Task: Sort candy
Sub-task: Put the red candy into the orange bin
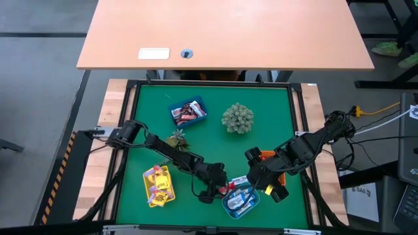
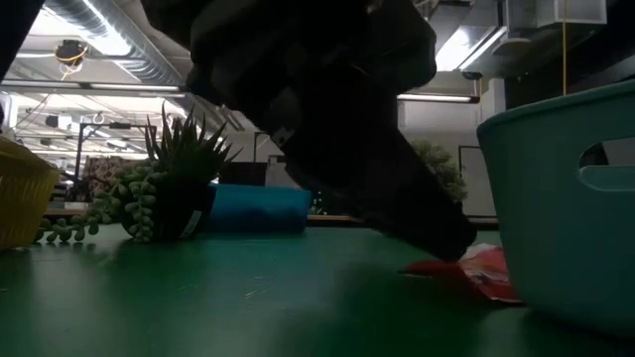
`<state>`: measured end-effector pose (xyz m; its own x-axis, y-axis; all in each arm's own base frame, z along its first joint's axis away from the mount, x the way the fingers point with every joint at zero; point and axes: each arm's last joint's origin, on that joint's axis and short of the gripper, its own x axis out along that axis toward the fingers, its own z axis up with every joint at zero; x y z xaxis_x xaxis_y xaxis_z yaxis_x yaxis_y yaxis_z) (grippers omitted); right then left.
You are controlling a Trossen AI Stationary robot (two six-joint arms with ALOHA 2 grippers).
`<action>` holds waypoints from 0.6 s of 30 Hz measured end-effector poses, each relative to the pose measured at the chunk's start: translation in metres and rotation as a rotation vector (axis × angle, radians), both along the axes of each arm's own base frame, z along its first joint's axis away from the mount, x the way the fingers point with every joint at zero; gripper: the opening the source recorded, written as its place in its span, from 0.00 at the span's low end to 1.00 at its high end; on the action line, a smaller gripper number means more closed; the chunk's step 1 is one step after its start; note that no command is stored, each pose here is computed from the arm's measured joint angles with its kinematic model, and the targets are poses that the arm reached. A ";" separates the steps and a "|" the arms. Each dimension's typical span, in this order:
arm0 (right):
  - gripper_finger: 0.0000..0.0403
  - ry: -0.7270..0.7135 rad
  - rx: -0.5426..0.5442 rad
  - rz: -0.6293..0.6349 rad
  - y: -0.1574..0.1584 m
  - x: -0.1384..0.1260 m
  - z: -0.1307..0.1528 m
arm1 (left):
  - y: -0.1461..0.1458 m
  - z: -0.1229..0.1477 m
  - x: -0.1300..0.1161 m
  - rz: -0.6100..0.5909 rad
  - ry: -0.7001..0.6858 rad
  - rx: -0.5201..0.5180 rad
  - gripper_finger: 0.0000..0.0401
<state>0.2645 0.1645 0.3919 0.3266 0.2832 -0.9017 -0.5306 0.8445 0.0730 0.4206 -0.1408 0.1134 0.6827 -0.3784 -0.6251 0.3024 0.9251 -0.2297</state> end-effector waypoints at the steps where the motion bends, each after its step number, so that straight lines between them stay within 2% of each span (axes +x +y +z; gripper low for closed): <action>1: 0.63 0.000 0.000 0.000 0.000 0.000 0.000 | 0.001 -0.001 0.000 -0.004 0.009 -0.004 0.45; 14: 0.63 0.000 0.000 0.000 0.000 0.000 0.000 | 0.004 -0.002 -0.001 0.022 0.019 0.027 0.45; 18: 0.63 0.000 0.000 0.000 0.000 0.000 0.000 | 0.006 -0.004 -0.002 0.022 0.030 0.067 0.45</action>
